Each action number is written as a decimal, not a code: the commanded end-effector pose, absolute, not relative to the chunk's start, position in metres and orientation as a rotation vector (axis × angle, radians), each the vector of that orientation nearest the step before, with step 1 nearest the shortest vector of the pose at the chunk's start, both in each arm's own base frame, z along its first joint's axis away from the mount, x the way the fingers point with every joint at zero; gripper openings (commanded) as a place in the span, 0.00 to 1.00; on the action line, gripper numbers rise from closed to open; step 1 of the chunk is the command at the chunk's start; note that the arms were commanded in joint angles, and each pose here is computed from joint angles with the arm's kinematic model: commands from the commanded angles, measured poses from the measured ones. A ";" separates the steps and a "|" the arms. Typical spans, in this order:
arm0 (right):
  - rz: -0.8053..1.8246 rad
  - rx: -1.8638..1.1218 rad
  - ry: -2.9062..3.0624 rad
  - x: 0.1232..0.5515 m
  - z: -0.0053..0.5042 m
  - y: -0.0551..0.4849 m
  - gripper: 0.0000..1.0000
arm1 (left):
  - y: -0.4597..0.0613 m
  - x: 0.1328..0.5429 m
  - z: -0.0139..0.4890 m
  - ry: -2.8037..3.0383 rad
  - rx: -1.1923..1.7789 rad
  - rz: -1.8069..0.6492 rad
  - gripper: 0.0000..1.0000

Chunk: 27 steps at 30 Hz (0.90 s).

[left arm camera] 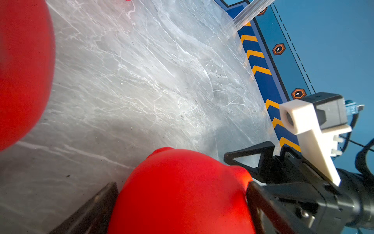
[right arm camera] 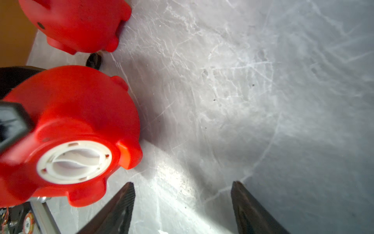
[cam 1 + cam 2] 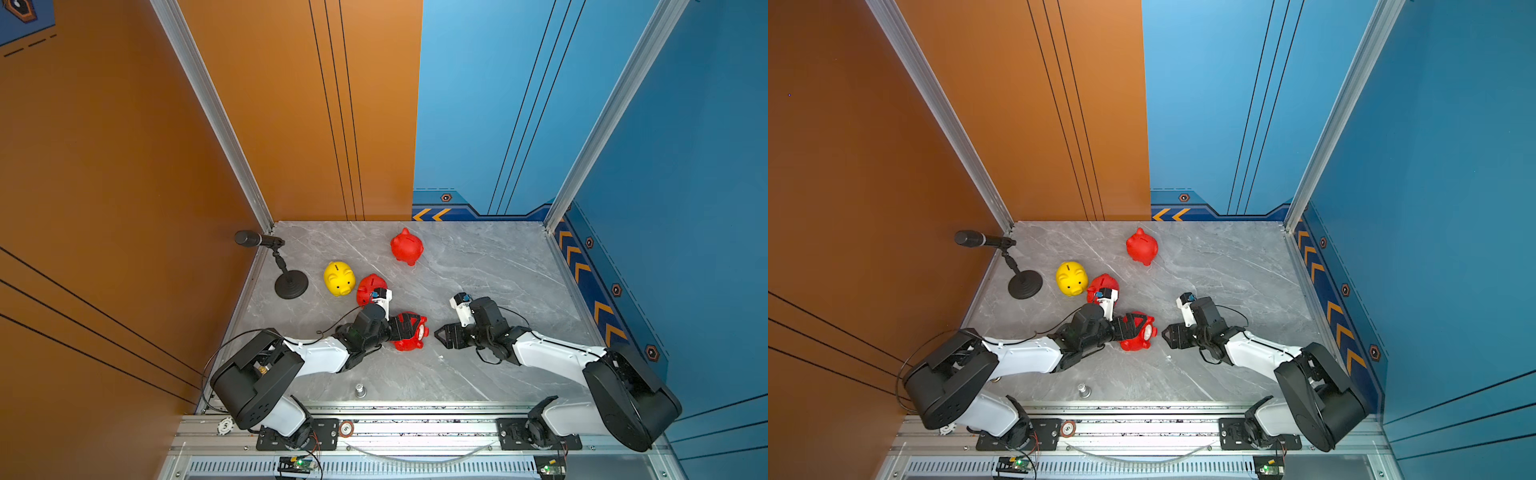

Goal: Open piggy banks
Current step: Open the lid on the piggy bank.

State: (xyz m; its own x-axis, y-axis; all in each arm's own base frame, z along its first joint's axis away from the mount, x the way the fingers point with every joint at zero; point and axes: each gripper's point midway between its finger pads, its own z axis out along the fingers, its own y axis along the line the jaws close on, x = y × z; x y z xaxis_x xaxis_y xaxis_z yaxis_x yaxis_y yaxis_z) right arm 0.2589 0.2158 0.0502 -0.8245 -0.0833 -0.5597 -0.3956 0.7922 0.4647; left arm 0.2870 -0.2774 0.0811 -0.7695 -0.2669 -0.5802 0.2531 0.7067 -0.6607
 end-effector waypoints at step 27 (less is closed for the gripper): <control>1.143 -0.532 2.145 0.263 0.092 0.296 0.27 | -0.248 0.253 0.003 2.517 -0.069 -0.883 0.97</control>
State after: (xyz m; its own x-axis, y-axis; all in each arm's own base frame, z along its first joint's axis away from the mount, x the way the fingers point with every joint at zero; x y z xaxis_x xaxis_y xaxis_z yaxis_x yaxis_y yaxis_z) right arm 0.2564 0.2824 0.0763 -0.7379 -0.0704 -0.6712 -0.5789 0.5774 0.5758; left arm 0.2945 -0.2756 0.0799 -0.7675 -0.3196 -0.5557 0.2317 0.6700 -0.7053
